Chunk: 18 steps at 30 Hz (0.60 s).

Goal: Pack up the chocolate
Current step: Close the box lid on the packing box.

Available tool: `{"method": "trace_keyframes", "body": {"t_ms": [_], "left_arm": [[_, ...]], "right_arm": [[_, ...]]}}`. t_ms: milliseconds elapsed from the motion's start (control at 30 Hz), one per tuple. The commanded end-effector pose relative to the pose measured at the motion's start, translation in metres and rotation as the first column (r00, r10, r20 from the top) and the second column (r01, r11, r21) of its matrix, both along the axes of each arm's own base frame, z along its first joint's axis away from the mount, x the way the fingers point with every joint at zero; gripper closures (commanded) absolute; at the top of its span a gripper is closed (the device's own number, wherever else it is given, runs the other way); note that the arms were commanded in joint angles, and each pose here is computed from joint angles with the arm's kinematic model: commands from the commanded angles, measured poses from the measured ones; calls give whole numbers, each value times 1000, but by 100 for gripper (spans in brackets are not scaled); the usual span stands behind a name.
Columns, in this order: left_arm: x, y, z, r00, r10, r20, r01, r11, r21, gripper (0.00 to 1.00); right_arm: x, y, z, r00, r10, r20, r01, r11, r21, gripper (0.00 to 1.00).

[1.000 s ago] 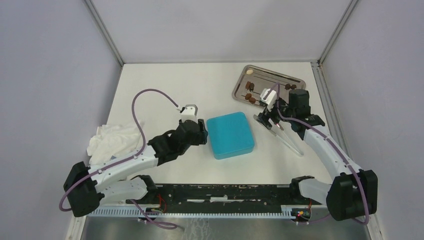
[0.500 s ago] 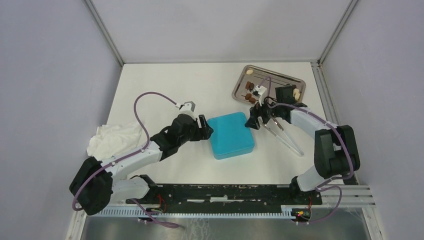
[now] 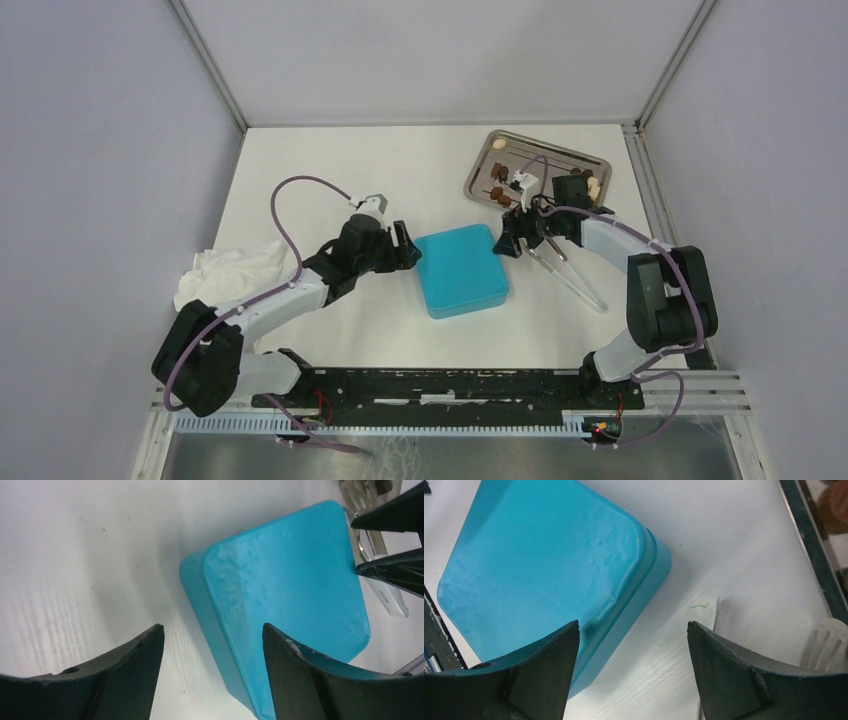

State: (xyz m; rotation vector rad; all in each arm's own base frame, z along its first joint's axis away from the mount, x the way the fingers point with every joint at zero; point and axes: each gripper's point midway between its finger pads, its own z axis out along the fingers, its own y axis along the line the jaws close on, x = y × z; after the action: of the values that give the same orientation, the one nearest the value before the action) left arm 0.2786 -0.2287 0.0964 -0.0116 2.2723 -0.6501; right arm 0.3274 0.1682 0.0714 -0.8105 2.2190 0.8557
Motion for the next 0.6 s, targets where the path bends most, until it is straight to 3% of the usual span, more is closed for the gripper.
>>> {"method": "trace_keyframes", "body": {"t_ms": [0,100,233,300,400,567], "left_arm": [[24,12,46,993,-17,121,23,999,-45,23],[34,13,53,992,-10,126,18,998,-59,27],[50,19,50,994,24,109,-21,999,-29,46],[54,29,35,997,53,64,-56,998,41,63],[58,35,18,998,65,11,-66,991,113,64],[70,37,6,997,80,-20,-76,982,175,63]], "right_arm": [[12,-14,25,991,-45,129,47,999,-14,16],[8,-14,45,976,21,218,-18,1000,-18,11],[-2,-17,78,920,110,376,-100,994,-48,9],[-2,-28,84,888,102,448,-60,992,-107,11],[0,-47,80,855,47,516,49,984,-171,14],[-6,-44,62,896,40,442,33,987,-158,45]]}}
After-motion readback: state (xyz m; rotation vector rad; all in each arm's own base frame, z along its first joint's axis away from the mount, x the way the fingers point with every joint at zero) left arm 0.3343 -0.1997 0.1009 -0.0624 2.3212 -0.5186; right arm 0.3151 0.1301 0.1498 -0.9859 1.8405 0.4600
